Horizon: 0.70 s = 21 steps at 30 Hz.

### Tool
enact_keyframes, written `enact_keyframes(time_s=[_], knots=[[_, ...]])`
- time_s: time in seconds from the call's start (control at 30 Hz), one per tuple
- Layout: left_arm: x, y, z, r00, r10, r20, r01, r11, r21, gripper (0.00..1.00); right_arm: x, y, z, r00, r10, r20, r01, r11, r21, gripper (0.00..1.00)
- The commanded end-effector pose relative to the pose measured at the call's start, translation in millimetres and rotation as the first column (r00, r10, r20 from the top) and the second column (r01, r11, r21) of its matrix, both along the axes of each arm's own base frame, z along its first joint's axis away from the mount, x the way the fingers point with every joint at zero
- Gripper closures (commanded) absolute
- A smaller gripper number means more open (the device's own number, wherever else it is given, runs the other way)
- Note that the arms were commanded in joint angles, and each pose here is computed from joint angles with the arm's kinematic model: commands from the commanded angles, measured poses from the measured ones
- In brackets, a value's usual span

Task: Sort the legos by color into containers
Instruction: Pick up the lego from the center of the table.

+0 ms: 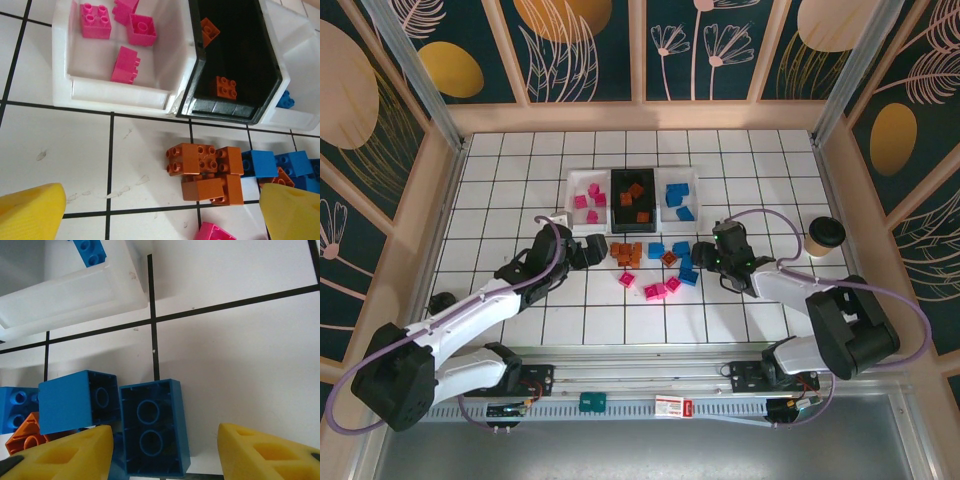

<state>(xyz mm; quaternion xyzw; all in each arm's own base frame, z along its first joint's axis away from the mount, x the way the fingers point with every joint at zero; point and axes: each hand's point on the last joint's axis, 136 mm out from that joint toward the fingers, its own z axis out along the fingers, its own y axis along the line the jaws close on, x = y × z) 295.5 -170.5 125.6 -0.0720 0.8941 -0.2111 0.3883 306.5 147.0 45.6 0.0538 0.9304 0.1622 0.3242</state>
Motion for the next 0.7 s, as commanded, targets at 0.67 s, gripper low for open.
enact_keyframes(time_s=[0.67], knots=[[-1, 6, -5, 0.999, 0.031, -0.010, -0.031, 0.999, 0.020, 0.01, 14, -26, -9, 0.996, -0.080, -0.027, 0.079, 0.995, -0.056, 0.50]])
